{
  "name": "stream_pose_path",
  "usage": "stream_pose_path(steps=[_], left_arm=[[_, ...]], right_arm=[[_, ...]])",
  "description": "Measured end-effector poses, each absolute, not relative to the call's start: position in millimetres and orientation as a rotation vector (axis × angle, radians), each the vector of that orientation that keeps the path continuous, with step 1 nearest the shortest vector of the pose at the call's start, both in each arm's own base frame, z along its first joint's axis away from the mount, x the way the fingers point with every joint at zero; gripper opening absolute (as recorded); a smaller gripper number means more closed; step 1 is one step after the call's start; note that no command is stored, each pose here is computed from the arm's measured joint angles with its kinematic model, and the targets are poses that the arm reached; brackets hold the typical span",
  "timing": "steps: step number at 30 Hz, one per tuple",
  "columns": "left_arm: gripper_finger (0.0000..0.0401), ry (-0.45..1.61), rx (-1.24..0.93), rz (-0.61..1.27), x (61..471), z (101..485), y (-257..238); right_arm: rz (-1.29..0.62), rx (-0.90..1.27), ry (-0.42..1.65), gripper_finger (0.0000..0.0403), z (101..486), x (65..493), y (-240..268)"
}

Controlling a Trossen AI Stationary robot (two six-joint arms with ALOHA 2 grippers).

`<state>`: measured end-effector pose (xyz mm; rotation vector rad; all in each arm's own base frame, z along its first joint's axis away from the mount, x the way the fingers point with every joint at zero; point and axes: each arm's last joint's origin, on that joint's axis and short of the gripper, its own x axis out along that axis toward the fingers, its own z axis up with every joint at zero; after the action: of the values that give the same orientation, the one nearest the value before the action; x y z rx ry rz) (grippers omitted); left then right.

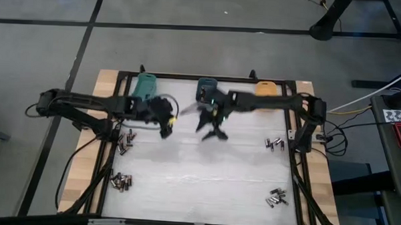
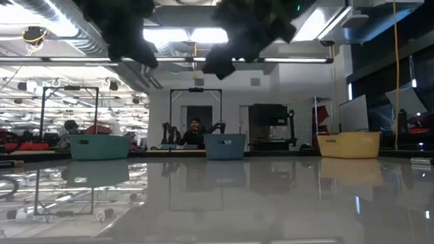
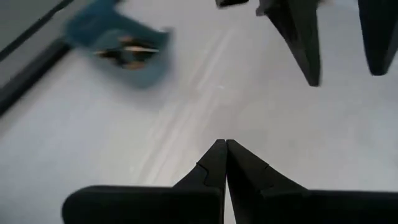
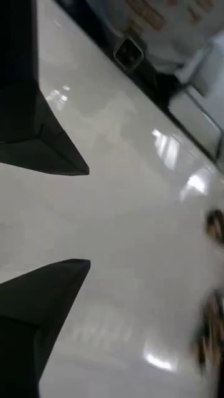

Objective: Sort batteries
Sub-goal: Put the brown battery into the blue bin

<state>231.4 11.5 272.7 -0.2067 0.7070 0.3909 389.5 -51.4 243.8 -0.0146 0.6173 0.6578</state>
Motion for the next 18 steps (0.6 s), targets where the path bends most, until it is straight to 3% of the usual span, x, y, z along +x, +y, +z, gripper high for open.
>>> stream_pose_path(steps=[9, 18], left_arm=[[0.0001, 0.747, -0.183, 0.153, 223.3, 258.4, -52.8], [0.0001, 0.687, -0.122, 0.052, 210.0, 242.6, -93.4]], right_arm=[[0.516, 0.059, 0.922, 0.0234, 233.0, 381.5, 70.8], [0.103, 0.287, 1.329, 0.0234, 217.3, 333.5, 140.0]])
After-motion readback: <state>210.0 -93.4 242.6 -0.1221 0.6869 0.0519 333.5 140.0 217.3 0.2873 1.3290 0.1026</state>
